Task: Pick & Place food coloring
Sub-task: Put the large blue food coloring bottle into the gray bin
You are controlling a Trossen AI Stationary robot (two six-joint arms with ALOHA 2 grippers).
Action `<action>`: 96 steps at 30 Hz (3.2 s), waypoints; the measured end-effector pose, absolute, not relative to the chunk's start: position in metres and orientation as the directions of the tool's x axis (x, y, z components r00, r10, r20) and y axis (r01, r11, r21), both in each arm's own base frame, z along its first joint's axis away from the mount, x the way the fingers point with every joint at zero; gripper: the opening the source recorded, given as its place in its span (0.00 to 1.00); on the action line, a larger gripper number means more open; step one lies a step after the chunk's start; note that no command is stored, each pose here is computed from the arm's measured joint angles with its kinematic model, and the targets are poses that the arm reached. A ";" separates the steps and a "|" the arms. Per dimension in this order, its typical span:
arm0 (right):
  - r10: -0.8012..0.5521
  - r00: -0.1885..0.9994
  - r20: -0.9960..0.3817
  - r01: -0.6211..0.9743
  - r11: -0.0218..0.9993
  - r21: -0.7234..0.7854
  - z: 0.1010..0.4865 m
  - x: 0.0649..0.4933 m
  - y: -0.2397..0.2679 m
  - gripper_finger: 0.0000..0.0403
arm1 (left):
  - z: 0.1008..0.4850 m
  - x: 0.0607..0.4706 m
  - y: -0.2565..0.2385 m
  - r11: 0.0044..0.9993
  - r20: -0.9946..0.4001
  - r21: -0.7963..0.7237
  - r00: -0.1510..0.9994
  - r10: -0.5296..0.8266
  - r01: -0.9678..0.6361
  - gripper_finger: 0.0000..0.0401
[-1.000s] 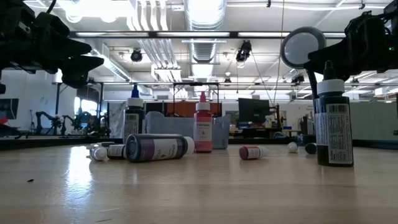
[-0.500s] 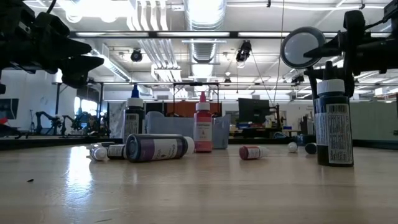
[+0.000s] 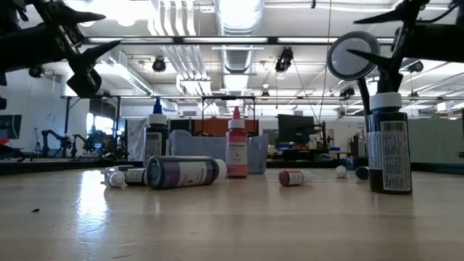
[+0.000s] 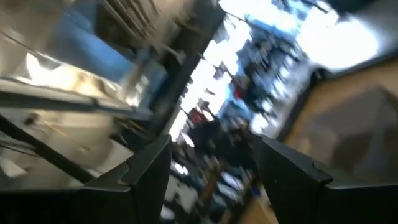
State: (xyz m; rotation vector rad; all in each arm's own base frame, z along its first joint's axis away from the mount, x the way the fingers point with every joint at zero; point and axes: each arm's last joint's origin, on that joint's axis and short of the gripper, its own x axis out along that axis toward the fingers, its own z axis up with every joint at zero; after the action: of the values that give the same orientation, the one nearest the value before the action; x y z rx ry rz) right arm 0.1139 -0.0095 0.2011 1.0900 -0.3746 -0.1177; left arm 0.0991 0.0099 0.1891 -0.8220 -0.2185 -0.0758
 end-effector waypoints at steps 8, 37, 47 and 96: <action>-0.024 0.986 -0.167 0.161 0.436 0.885 0.211 0.155 0.016 0.55 | 0.189 0.099 0.010 0.641 0.223 -0.753 0.974 0.036 0.149 0.44; 0.016 0.389 -0.921 0.488 0.844 0.221 0.246 0.223 0.147 0.55 | 0.189 0.099 0.010 0.457 0.221 -0.870 0.975 0.024 0.186 0.44; -0.140 0.360 -0.923 0.511 0.857 0.069 0.231 0.242 0.167 0.55 | 0.188 0.099 0.010 0.451 0.209 -0.875 0.978 0.024 0.177 0.44; -0.061 0.399 -0.915 0.357 0.930 0.093 0.210 0.265 0.145 0.38 | 0.186 0.100 0.010 0.418 0.195 -0.893 0.981 0.017 0.170 0.44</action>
State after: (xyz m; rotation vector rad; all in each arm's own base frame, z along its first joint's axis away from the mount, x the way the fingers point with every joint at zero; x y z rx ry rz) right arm 0.2646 0.1452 0.2103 0.2943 1.1335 -0.2695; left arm 0.0997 0.0099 0.1864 -1.1378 -0.1839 -0.0964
